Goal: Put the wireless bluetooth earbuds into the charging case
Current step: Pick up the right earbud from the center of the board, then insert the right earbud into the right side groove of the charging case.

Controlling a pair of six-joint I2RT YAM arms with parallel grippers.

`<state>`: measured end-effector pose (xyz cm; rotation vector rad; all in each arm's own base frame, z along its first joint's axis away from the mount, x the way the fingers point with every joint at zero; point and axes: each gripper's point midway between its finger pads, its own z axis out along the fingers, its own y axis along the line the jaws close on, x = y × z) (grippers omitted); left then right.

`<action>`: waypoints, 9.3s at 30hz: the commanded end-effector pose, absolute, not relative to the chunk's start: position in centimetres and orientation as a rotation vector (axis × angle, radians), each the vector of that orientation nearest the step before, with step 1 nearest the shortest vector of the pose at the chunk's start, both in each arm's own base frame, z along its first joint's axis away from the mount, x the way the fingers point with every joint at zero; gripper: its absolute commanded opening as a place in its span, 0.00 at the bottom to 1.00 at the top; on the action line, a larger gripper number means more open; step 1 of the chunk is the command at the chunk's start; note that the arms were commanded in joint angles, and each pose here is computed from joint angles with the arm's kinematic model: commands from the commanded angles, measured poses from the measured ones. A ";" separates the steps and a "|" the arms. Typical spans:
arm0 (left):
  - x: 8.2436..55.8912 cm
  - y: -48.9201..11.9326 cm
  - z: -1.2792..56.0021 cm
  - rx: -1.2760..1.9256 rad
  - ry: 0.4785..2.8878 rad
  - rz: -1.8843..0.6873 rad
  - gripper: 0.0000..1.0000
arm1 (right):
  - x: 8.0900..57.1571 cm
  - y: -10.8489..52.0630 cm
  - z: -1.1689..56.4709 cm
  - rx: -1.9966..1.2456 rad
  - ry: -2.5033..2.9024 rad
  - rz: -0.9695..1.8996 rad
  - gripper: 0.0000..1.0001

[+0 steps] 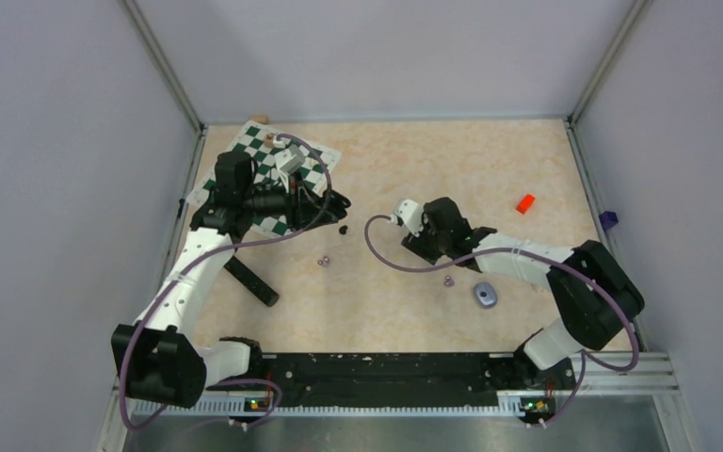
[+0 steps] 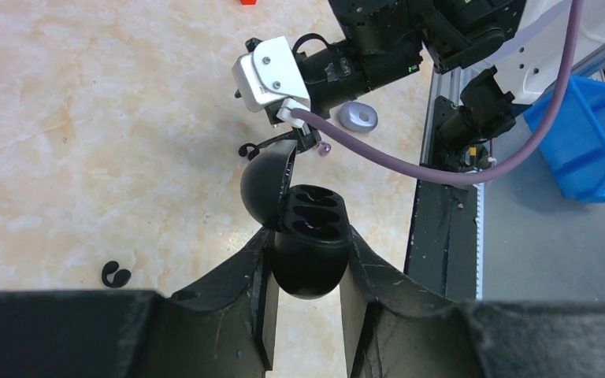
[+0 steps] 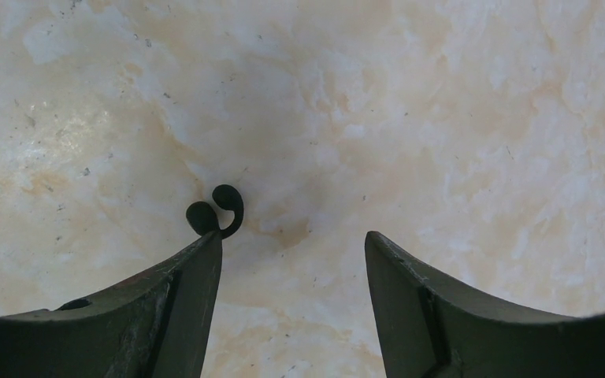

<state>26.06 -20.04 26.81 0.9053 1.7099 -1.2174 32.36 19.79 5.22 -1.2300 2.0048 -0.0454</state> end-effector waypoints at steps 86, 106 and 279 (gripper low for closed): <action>26.5 -20.0 27.2 0.893 1.683 -1.224 0.00 | 26.3 22.0 11.2 -1.687 1.145 0.034 0.54; 26.5 -20.1 27.1 0.893 1.684 -1.233 0.00 | 26.0 23.3 5.5 -1.874 1.167 0.121 0.29; 20.2 -28.1 28.5 1.176 1.443 -1.583 0.00 | 21.3 30.0 32.8 -1.115 1.128 1.177 0.03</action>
